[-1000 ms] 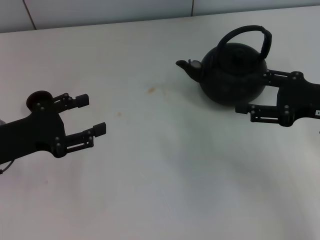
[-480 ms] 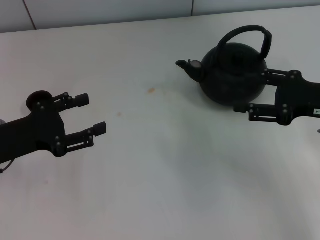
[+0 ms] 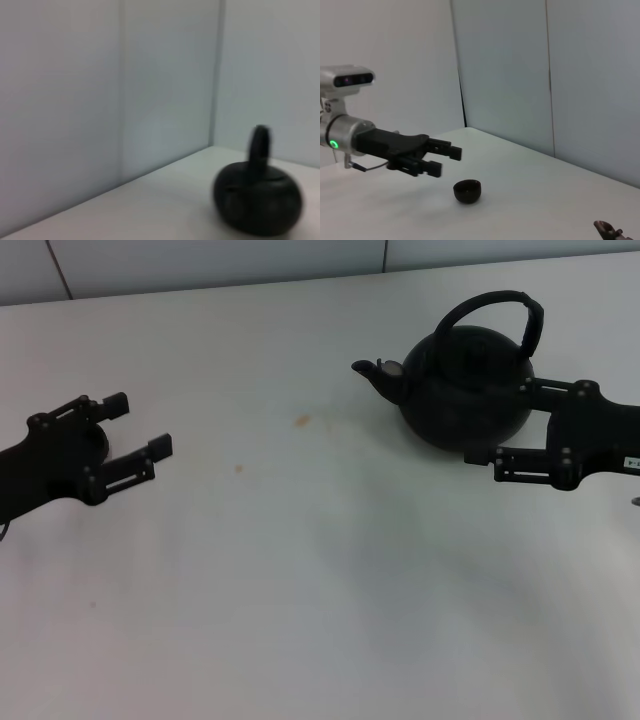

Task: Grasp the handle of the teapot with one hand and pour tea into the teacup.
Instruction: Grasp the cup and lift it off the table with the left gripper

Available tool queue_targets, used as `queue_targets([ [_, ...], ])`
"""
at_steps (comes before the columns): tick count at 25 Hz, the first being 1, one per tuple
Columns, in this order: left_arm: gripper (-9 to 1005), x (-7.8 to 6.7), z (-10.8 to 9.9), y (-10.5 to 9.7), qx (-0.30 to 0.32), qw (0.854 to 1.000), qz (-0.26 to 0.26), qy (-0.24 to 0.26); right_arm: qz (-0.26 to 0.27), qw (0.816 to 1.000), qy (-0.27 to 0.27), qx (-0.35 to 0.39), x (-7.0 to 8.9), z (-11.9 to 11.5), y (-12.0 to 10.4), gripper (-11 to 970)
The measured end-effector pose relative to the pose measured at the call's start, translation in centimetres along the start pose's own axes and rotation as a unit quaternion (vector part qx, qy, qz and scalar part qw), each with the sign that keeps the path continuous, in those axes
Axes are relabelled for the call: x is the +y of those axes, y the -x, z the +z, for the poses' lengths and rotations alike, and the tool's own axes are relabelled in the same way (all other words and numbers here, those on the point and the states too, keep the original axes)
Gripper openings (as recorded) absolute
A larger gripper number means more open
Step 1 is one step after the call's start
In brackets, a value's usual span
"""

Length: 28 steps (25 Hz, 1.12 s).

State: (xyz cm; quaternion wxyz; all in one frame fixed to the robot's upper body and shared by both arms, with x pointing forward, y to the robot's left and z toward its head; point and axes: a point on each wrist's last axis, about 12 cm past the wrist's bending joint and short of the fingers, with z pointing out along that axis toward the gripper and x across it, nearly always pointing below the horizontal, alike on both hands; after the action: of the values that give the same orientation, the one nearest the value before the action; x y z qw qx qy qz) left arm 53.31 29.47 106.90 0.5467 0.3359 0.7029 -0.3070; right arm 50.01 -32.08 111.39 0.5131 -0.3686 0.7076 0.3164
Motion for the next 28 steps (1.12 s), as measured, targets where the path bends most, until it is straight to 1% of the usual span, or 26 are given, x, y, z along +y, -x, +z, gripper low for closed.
queue_targets([
  [1, 790, 0.0, 0.0, 0.0, 0.000, 1.000, 0.000, 0.000, 0.000, 1.000, 0.000, 0.000, 0.0, 0.0, 0.0, 755],
  [2, 790, 0.4, 0.2, -0.3, 0.002, 1.000, -0.009, 0.021, -0.001, 1.000, 0.001, -0.001, -0.1, 0.1, 0.1, 755],
  [5, 790, 0.6, 0.4, -0.8, -0.003, 0.999, -0.011, 0.047, -0.002, 1.000, 0.003, -0.001, -0.1, 0.2, 0.2, 754],
  [7, 791, 0.4, 0.4, -1.6, -0.015, 0.998, 0.004, 0.069, -0.005, 1.000, 0.005, -0.002, -0.2, 0.4, 0.4, 754],
  [9, 791, 0.4, 0.4, -1.7, -0.018, 0.997, 0.004, 0.074, -0.005, 1.000, 0.006, -0.002, -0.2, 0.5, 0.4, 754],
  [10, 791, 0.4, 0.1, -2.1, -0.021, 0.996, 0.000, 0.088, -0.005, 1.000, 0.007, -0.003, -0.2, 0.6, 0.5, 754],
  [13, 790, 0.4, -0.2, -2.4, -0.018, 0.995, -0.003, 0.096, -0.005, 1.000, 0.009, -0.004, -0.3, 0.7, 0.5, 754],
  [15, 789, 0.5, -0.5, -2.9, -0.009, 0.994, -0.007, 0.109, -0.007, 1.000, 0.010, -0.005, -0.3, 0.8, 0.7, 755],
  [18, 788, 0.4, -0.6, -3.2, -0.005, 0.993, -0.010, 0.114, -0.008, 1.000, 0.010, -0.005, -0.4, 0.9, 0.7, 755],
  [20, 788, 0.3, -0.8, -3.7, 0.002, 0.993, -0.013, 0.119, -0.009, 1.000, 0.010, -0.005, -0.4, 0.9, 0.8, 755],
  [23, 787, 0.2, -1.1, -4.3, 0.009, 0.991, -0.007, 0.131, -0.010, 1.000, 0.011, -0.005, -0.5, 1.0, 0.9, 755],
  [28, 785, 0.5, -1.5, -4.7, 0.021, 0.988, -0.011, 0.152, -0.012, 1.000, 0.009, -0.005, -0.6, 1.1, 1.0, 754],
])
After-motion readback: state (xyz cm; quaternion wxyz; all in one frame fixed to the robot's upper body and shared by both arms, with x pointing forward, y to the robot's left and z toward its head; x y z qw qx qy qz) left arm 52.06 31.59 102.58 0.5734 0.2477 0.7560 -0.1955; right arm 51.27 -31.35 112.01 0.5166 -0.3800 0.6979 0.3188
